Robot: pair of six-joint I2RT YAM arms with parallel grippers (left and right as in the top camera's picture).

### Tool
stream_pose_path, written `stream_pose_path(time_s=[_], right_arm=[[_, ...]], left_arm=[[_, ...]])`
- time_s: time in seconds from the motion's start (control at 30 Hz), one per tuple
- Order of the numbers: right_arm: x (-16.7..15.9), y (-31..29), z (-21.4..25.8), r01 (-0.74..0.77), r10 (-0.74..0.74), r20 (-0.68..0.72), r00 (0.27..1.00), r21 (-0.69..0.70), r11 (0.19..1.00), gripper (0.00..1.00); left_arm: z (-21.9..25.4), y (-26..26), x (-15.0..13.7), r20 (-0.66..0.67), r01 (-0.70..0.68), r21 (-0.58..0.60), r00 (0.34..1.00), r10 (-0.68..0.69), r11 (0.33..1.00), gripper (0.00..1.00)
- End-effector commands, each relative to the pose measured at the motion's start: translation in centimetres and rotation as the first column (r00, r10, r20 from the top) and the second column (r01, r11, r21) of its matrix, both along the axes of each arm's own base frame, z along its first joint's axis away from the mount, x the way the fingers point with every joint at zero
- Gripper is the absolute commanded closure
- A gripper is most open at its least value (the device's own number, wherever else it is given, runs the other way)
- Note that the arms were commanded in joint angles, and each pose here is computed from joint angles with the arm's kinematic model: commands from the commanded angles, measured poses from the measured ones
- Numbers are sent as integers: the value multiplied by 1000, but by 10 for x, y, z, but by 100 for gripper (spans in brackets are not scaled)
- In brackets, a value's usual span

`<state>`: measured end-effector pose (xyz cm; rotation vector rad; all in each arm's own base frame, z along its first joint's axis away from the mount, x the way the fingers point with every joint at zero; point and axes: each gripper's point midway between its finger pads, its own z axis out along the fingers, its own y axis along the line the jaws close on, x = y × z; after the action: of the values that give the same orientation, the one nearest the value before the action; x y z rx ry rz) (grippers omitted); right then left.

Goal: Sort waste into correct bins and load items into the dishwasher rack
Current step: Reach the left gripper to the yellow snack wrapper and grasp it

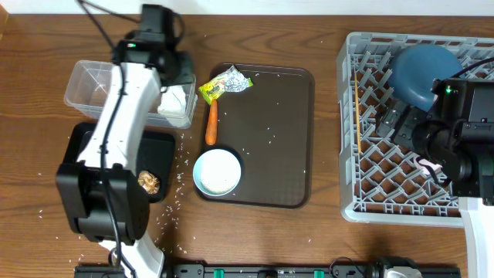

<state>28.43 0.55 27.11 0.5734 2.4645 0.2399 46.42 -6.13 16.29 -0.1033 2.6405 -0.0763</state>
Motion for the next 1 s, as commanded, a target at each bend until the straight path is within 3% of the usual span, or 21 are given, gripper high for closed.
stream_pose_path(time_s=[0.0, 0.37, 0.5, 0.63, 0.67, 0.77, 0.87, 0.97], right_arm=[[2, 0, 2, 8, -8, 11, 1000, -9, 1000, 1], [6, 1, -5, 3, -4, -16, 1000, -8, 1000, 1], [9, 2, -11, 2, -2, -39, 999, -7, 1000, 1], [13, 4, -19, -5, 6, -68, 998, 4, 1000, 1], [14, 4, -21, -6, 6, -76, 997, 4, 1000, 1], [16, 4, -26, -6, 6, -96, 995, 4, 1000, 1], [17, 5, -29, -7, 8, -107, 994, 8, 1000, 1], [17, 7, -29, -13, 15, -107, 994, 17, 1000, 1]], left_arm=[[-33, -44, 3, -40, 179, 18, 983, -178, 984, 50], [-129, -120, 28, -59, 464, 119, 886, -460, 878, 46], [-145, -133, 31, -52, 492, 126, 870, -490, 861, 39], [-154, -135, 36, -42, 491, 132, 871, -490, 861, 39], [-154, -135, 38, -33, 489, 133, 872, -489, 862, 40], [-152, -137, 42, -14, 486, 135, 872, -489, 863, 69], [-153, -137, 39, -26, 490, 133, 871, -491, 862, 89], [-156, -135, 31, -61, 495, 128, 869, -491, 859, 94]])
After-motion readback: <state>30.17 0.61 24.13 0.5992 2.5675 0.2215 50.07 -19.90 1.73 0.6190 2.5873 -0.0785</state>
